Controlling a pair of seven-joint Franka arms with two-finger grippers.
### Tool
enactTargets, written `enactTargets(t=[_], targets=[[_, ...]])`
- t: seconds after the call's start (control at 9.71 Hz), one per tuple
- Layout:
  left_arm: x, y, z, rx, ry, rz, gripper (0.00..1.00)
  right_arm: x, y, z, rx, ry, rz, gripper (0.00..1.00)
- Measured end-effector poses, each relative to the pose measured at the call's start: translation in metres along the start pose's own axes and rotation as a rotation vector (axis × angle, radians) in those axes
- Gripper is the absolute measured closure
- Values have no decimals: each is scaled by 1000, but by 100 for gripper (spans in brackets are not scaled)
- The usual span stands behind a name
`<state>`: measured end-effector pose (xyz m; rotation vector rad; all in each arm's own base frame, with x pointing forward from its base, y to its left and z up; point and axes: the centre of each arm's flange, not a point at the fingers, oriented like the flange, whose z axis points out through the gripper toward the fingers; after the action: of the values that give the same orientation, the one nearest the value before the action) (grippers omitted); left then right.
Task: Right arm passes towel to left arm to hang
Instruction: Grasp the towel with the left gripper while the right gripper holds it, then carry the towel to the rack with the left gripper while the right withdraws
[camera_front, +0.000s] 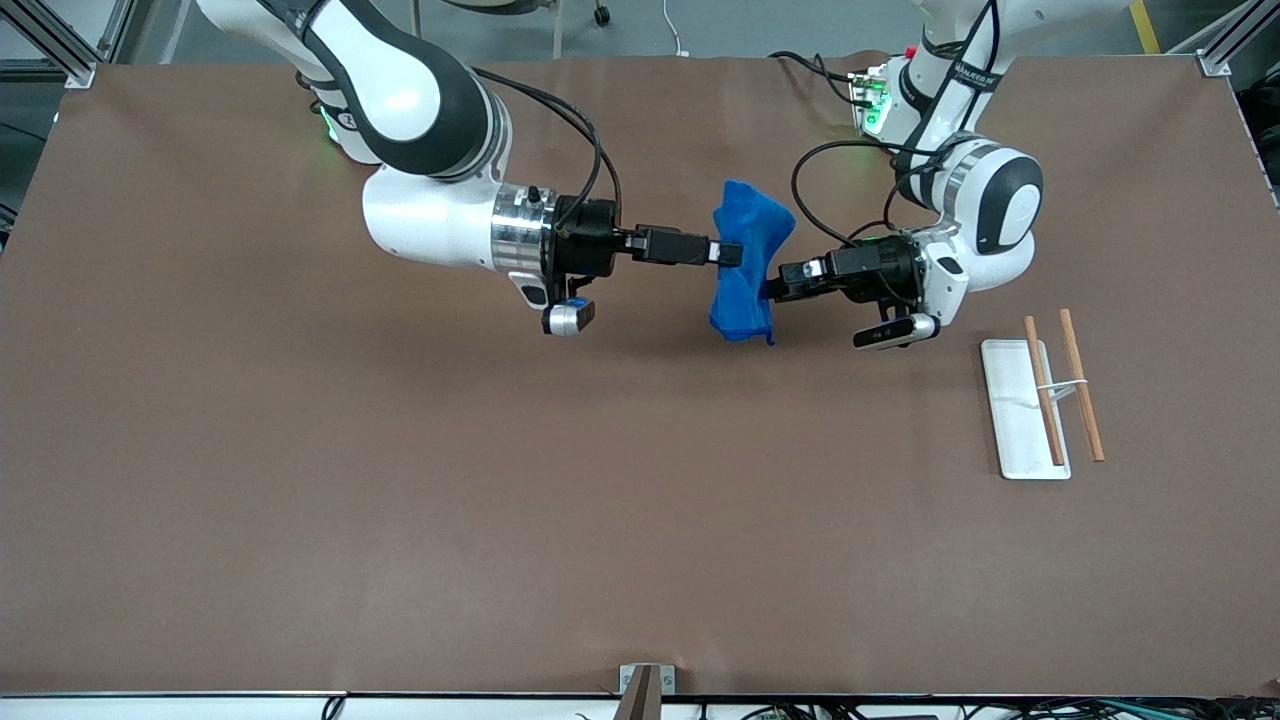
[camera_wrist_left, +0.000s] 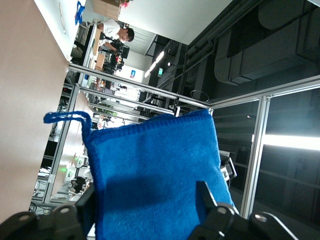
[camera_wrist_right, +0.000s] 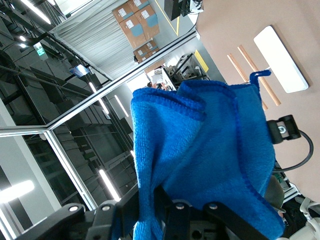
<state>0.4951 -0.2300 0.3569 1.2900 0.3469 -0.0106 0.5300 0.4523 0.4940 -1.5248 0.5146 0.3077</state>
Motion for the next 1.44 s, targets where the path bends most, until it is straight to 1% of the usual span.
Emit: enactTargets(t=[0.1,0.21,0.31,0.51,0.72,0.82,0.93,1.03,1.13,1.24,1.34,1.44], targets=[[0,-1,1,8,5,1,41,0,0,0,0,0,0,87],[0,-1,2,16,12,2,56,0,0,0,0,1,0,87],[2,0,2,28,26,6,72,0,0,0,0,1,0,87],[8,5,1,42,52,19,98,1,0,-1,0,4,-1,87],[12,8,1,50,68,29,98,3,0,-2,1,9,0,85],[14,11,1,55,77,36,98,6,1,-4,0,15,3,71],[17,15,1,62,88,44,98,11,6,-6,-18,31,-4,57],[18,17,2,69,92,50,98,20,14,-13,-70,55,-47,40],[18,17,1,93,77,60,98,34,17,-26,-145,77,-118,23],[20,21,0,144,45,87,98,50,18,-43,-221,100,-191,9],[26,31,-5,213,13,113,98,66,20,-61,-310,125,-268,0],[35,43,-13,299,-24,136,98,83,25,-81,-402,138,-328,0]])
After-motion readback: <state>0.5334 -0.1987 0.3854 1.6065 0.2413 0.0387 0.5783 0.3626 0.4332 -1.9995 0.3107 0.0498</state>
